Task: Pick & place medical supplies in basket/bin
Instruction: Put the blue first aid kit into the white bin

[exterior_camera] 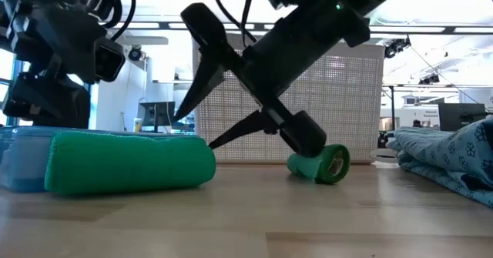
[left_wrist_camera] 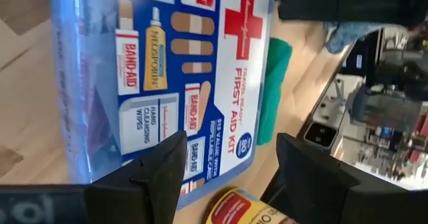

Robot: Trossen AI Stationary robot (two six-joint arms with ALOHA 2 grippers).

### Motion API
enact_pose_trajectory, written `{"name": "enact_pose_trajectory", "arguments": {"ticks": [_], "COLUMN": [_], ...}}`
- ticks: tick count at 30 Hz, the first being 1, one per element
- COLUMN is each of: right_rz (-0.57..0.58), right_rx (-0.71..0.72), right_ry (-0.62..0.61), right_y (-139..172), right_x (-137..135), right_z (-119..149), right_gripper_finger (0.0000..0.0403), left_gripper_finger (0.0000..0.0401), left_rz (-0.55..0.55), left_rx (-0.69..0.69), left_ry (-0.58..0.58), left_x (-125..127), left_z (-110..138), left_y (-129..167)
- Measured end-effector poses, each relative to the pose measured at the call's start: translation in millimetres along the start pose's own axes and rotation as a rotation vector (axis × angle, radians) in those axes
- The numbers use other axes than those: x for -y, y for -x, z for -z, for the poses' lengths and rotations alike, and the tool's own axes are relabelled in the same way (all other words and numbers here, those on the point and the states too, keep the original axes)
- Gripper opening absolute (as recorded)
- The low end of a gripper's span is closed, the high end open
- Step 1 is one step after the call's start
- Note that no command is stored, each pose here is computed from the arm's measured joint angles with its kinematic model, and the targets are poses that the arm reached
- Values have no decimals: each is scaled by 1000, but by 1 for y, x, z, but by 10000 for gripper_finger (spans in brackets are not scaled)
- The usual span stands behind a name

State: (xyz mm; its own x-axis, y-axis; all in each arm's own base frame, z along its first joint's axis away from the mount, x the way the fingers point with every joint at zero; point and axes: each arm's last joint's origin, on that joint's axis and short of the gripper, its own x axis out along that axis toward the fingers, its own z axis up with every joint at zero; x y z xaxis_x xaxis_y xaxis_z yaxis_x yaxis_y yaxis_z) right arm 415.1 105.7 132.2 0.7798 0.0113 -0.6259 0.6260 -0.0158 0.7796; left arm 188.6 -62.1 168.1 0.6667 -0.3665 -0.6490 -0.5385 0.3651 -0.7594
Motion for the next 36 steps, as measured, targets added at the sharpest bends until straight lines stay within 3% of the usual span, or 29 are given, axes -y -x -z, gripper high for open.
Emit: {"name": "enact_pose_trajectory", "arguments": {"ticks": [12, 20, 25, 31, 36], "right_rz": [-30, -210, -209, -180, -78], "right_rx": [22, 129, 12, -168, -118], "right_ry": [-12, -9, 28, 51, 13], "right_y": [-8, -13, -14, -11, -9], "right_x": [1, -19, -22, -20, -7], "right_z": [-6, -46, -57, -41, -14], "right_gripper_finger": [197, 197, 195, 197, 200], "left_gripper_finger": [265, 265, 266, 266, 266], "left_rz": [0, 45, 63, -30, -127], "left_rx": [12, 62, 78, -114, -103], "left_ry": [22, 41, 43, 51, 69], "left_x": [0, 5, 7, -4, -14], "left_z": [0, -3, -3, 5, 9], "left_y": [0, 0, 0, 7, 20]}}
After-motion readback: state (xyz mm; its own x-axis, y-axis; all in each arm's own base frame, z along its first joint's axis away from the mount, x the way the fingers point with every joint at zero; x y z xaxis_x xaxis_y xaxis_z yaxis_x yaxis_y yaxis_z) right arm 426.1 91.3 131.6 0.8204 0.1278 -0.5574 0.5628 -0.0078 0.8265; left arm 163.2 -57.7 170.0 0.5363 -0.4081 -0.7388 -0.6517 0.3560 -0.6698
